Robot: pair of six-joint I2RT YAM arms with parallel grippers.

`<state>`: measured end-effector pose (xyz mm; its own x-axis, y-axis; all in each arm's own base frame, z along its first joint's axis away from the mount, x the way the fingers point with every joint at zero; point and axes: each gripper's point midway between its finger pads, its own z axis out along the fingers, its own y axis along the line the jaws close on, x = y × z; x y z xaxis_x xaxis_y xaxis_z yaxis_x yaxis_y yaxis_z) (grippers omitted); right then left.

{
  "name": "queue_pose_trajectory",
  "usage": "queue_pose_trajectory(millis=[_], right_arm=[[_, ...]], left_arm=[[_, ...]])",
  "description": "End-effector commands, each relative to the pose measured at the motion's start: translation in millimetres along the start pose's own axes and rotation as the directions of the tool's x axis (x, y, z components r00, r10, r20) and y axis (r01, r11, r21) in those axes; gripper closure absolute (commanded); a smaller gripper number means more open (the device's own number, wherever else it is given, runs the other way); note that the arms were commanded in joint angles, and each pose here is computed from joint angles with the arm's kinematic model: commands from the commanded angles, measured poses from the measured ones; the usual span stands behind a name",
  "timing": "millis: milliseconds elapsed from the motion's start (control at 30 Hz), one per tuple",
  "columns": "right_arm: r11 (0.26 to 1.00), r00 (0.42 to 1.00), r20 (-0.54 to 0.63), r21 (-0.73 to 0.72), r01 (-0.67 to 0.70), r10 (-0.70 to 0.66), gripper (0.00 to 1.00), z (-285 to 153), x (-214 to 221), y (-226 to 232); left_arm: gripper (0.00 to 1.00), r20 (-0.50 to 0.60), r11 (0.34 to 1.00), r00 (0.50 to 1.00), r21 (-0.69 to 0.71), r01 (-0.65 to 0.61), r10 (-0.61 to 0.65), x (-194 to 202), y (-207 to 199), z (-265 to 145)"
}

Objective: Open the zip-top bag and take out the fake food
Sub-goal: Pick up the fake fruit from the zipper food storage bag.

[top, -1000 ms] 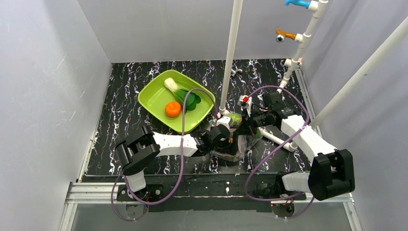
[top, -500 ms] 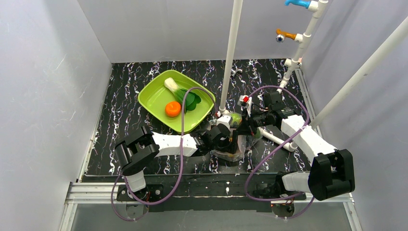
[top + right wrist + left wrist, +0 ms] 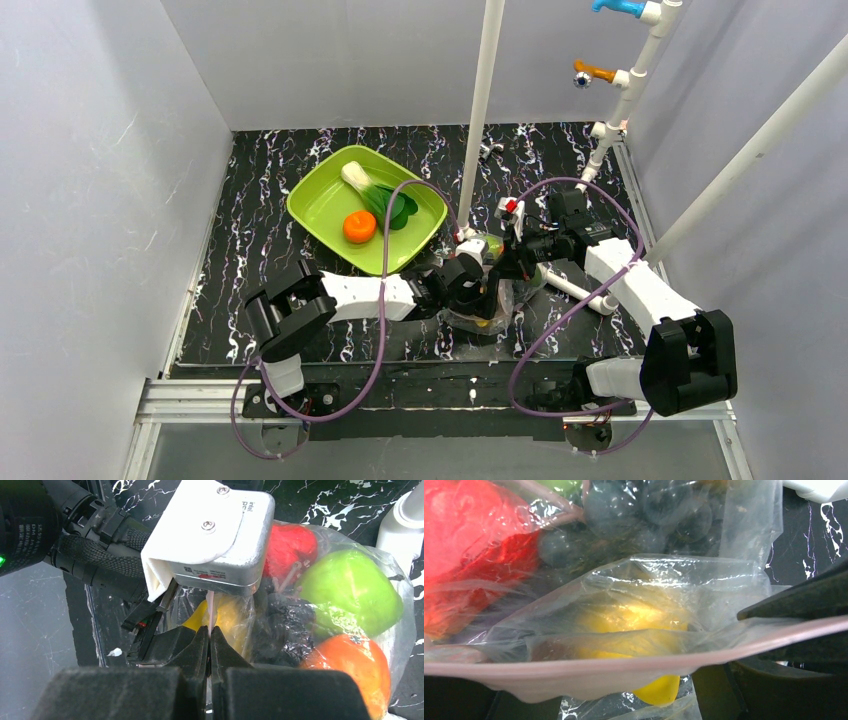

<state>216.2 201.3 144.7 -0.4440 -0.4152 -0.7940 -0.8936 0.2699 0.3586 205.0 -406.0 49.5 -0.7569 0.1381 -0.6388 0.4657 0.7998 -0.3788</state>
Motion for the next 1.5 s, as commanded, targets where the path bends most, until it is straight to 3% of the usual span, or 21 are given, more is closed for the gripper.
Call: queue_pose_trajectory(millis=[0,67,167,400,700,1133,1467], right_arm=[[0.997,0.998,0.049,-0.070,0.040,-0.036,0.99,-1.4,-20.8,14.6],[0.997,0.998,0.051,-0.070,0.042,-0.038,0.99,-1.6,-21.5,14.3],[0.997,0.998,0.050,-0.069,0.044,-0.040,0.99,-1.5,-21.4,14.3],[0.997,0.998,0.047,-0.069,0.044,-0.041,0.99,-1.7,-21.2,14.3],[0.996,0.998,0.047,-0.072,0.045,-0.041,0.99,-1.5,-20.9,14.7],[0.997,0.999,0.038,-0.064,0.039,-0.036,0.99,-0.1,-18.1,11.7],[0.999,1.000,0.024,0.033,0.015,-0.016,0.99,-0.2,-18.5,-6.6]], left_arm=[[0.22,-0.005,1.000,1.000,-0.008,0.002,-0.002,-7.4,1.0,4.6],[0.28,-0.005,1.000,1.000,-0.012,0.009,-0.009,-7.5,2.5,5.5],[0.63,0.008,0.999,1.000,-0.023,0.028,-0.028,-10.3,6.6,4.4],[0.85,0.064,1.000,0.998,0.002,-0.006,0.006,-33.2,0.6,-25.2],[0.97,0.118,0.999,0.993,0.027,-0.029,0.026,-46.4,0.3,-65.3],[1.00,0.194,0.990,0.978,0.131,0.045,-0.071,-64.1,-1.1,-102.7],[1.00,0.166,0.982,0.982,0.180,0.058,-0.089,-59.7,1.8,-108.4]])
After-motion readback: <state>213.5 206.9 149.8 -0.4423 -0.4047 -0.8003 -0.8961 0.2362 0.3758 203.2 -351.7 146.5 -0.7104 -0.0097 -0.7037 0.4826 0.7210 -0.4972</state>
